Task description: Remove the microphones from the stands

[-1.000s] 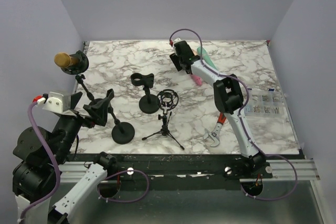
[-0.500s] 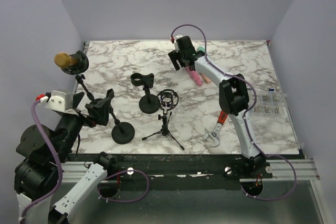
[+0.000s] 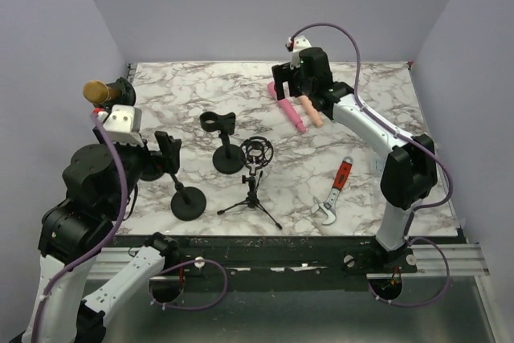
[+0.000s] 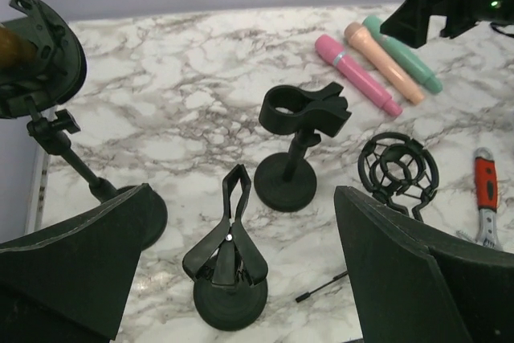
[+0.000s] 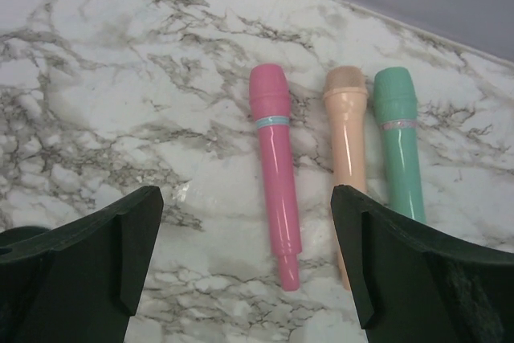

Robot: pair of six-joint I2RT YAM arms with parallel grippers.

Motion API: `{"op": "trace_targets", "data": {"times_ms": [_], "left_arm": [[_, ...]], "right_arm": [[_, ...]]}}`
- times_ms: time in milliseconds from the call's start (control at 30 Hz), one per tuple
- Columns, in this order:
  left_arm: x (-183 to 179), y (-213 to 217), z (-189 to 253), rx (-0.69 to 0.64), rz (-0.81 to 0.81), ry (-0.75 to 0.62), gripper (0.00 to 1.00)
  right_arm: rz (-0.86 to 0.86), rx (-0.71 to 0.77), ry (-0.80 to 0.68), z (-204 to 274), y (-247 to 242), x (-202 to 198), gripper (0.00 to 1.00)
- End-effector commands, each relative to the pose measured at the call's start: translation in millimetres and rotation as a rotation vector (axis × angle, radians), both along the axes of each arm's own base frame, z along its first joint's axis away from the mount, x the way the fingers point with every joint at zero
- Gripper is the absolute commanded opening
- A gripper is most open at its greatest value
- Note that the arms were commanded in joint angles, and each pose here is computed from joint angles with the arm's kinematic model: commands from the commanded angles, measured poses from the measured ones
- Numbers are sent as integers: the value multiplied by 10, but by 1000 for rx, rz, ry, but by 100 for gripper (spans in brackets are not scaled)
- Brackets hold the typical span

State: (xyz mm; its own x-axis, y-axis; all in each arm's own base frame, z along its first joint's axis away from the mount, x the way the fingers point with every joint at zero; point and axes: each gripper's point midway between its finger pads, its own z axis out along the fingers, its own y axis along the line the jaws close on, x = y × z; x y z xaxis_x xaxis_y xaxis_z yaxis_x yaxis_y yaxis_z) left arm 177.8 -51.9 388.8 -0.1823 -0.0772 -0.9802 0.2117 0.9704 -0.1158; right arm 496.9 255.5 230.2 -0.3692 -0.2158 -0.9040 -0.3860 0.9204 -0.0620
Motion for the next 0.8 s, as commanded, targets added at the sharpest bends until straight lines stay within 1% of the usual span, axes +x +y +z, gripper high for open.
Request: {"op": "trace_targets", "data": {"times_ms": [0,100,333,433,567,633,767], "left_arm": [[46,52,-147,37,48,98,95],[93,64,-251,68,65,141,93],[136,68,-490,120,71,201,77],[151,76,-576,139,77,224,69],[170,83,-692,167,79,248,63],[188,96,-744,183,86,255,56],[204,87,-832,193,85,273,41]], "right_arm": [[59,112,30,19,113,-275,94],[58,134,25,97,50,-417,94],[57,178,-46,453,-86,-638,94],[63,205,-72,588,-104,-707,94],[72,234,-95,687,-118,-780,94],[71,241,-100,705,-126,-797,95],[75,248,-98,728,-126,-824,95]]}}
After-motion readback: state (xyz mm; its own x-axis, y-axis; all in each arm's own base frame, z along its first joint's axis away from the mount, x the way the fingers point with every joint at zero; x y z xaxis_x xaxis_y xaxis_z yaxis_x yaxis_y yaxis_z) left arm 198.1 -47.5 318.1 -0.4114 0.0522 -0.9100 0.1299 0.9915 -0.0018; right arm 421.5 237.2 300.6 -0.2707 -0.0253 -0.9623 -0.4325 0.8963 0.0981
